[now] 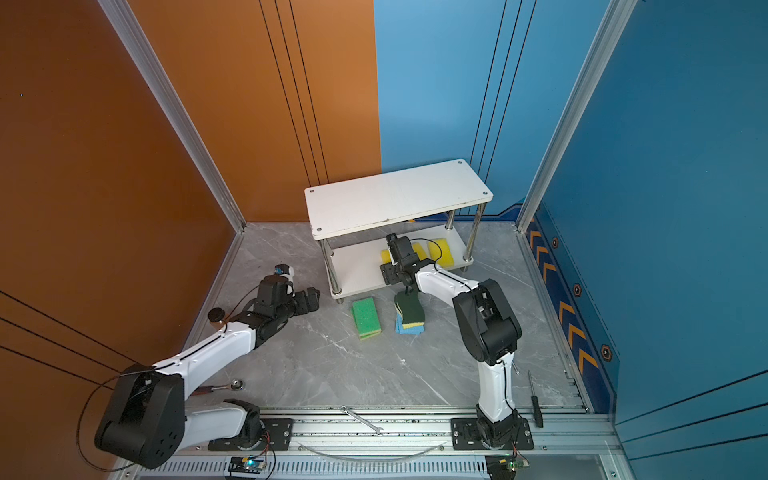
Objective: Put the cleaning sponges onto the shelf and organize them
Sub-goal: 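Lower the yellow sponge onto the lower tier next to the placed sponges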
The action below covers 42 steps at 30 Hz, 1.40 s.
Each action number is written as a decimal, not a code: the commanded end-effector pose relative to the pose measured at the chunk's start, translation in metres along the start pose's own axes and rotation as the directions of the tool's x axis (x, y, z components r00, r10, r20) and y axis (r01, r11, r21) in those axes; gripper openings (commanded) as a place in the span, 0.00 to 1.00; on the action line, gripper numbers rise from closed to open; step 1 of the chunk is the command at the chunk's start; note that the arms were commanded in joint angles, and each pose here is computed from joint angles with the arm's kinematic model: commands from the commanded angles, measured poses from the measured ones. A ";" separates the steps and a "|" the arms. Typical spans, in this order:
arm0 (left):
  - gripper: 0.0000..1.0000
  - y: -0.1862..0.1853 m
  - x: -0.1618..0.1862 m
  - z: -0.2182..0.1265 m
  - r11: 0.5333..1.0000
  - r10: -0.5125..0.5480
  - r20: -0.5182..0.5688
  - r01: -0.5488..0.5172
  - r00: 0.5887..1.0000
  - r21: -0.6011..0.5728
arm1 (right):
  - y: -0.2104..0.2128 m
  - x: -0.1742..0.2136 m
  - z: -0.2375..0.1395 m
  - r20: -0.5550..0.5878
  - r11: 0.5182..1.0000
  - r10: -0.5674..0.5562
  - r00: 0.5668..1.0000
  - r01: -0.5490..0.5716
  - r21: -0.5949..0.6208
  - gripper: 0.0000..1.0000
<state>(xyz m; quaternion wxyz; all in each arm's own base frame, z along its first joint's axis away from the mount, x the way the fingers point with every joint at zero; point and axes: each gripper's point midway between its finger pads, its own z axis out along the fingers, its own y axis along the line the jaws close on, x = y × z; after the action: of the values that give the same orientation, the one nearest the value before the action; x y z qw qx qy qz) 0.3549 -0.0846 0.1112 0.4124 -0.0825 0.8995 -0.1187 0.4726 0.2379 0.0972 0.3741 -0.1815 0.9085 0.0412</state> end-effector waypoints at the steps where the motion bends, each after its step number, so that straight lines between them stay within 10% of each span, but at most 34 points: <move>1: 0.98 0.005 0.005 0.002 1.000 -0.008 -0.017 0.007 1.000 -0.022 | 0.000 -0.005 -0.009 0.019 0.999 0.030 0.999 -0.030 0.011 0.82; 42: 0.98 0.010 0.007 -0.001 0.999 -0.006 -0.016 0.005 1.000 -0.036 | -0.005 -0.011 0.005 0.075 0.992 0.102 0.992 -0.107 0.065 0.82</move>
<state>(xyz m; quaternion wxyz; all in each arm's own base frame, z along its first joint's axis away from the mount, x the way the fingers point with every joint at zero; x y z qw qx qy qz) 0.3536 -0.0841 0.1088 0.4100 -0.0827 0.9007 -0.1175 0.4846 0.2345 0.1096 0.4093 -0.1207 0.9038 0.0328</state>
